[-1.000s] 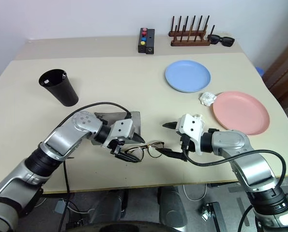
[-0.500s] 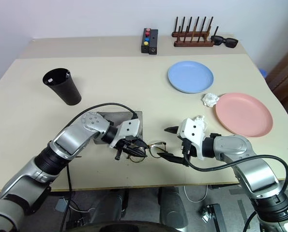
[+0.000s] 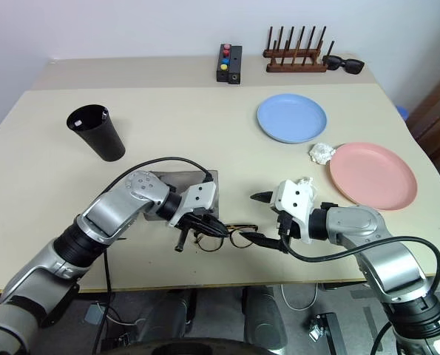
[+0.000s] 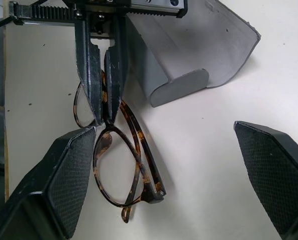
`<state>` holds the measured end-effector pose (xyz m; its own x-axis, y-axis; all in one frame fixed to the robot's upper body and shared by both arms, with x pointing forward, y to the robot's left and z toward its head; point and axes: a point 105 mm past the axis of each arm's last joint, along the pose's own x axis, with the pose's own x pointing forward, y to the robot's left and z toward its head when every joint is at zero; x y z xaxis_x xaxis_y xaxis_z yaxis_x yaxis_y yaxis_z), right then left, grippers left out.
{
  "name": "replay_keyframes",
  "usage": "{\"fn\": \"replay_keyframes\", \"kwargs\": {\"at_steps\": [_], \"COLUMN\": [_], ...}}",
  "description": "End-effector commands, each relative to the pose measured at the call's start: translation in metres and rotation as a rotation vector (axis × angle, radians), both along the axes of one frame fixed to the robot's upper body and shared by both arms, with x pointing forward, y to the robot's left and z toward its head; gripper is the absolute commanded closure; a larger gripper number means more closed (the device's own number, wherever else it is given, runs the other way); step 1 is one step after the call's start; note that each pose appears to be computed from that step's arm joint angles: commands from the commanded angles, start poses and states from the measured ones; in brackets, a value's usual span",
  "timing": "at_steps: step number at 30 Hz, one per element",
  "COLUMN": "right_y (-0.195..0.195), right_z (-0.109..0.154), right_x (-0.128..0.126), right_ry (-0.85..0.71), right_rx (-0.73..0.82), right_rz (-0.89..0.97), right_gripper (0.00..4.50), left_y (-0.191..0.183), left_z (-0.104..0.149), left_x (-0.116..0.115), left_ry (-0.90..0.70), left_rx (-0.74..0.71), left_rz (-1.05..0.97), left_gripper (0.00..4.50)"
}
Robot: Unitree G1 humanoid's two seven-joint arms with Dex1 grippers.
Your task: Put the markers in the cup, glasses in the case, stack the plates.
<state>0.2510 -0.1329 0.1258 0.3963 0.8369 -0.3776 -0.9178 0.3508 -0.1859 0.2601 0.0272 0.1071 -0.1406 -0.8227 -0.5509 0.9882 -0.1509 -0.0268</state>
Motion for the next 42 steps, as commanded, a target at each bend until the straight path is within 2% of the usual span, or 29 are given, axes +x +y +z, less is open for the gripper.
{"fn": "replay_keyframes", "kwargs": {"at_steps": [1, 3, 6, 11, 13, 17, 21, 24, 31, 42], "right_y": [-0.013, -0.020, -0.037, -0.038, -0.029, -0.009, 0.008, 0.016, 0.022, 0.024], "right_z": [0.017, 0.021, 0.028, 0.026, 0.022, 0.018, 0.015, 0.012, 0.011, 0.013], "right_x": [0.005, 0.007, 0.009, 0.007, 0.006, 0.002, 0.002, 0.002, 0.003, 0.002], "right_ry": [-0.062, -0.068, -0.078, -0.068, -0.059, -0.045, -0.037, -0.030, -0.033, -0.047], "right_rx": [-0.004, -0.013, -0.036, -0.042, -0.029, 0.003, 0.033, 0.046, 0.062, 0.079], "right_rz": [-0.025, -0.039, -0.073, -0.066, -0.044, 0.017, 0.061, 0.079, 0.087, 0.076], "right_gripper": [0.00, 0.00, 0.00, 0.00, 0.00, 0.00, 0.00, 0.00, 0.00, 0.00], "left_y": [0.006, 0.011, 0.027, 0.051, 0.069, 0.099, 0.109, 0.101, 0.094, 0.092], "left_z": [0.020, 0.029, 0.055, 0.088, 0.097, 0.085, 0.075, 0.069, 0.050, 0.037], "left_x": [-0.001, -0.001, 0.006, 0.016, 0.027, 0.047, 0.058, 0.054, 0.043, 0.042], "left_ry": [0.005, 0.022, -0.010, -0.119, -0.217, -0.377, -0.413, -0.374, -0.317, -0.287], "left_rx": [-0.069, -0.102, -0.168, -0.220, -0.204, -0.076, -0.037, -0.061, 0.000, 0.048], "left_rz": [-0.008, -0.003, 0.025, 0.073, 0.119, 0.165, 0.189, 0.159, 0.061, 0.014], "left_gripper": [4.46, 4.46, 4.46, 4.46, 4.46, 4.46, 4.46, 4.46, 4.46, 4.46]}}
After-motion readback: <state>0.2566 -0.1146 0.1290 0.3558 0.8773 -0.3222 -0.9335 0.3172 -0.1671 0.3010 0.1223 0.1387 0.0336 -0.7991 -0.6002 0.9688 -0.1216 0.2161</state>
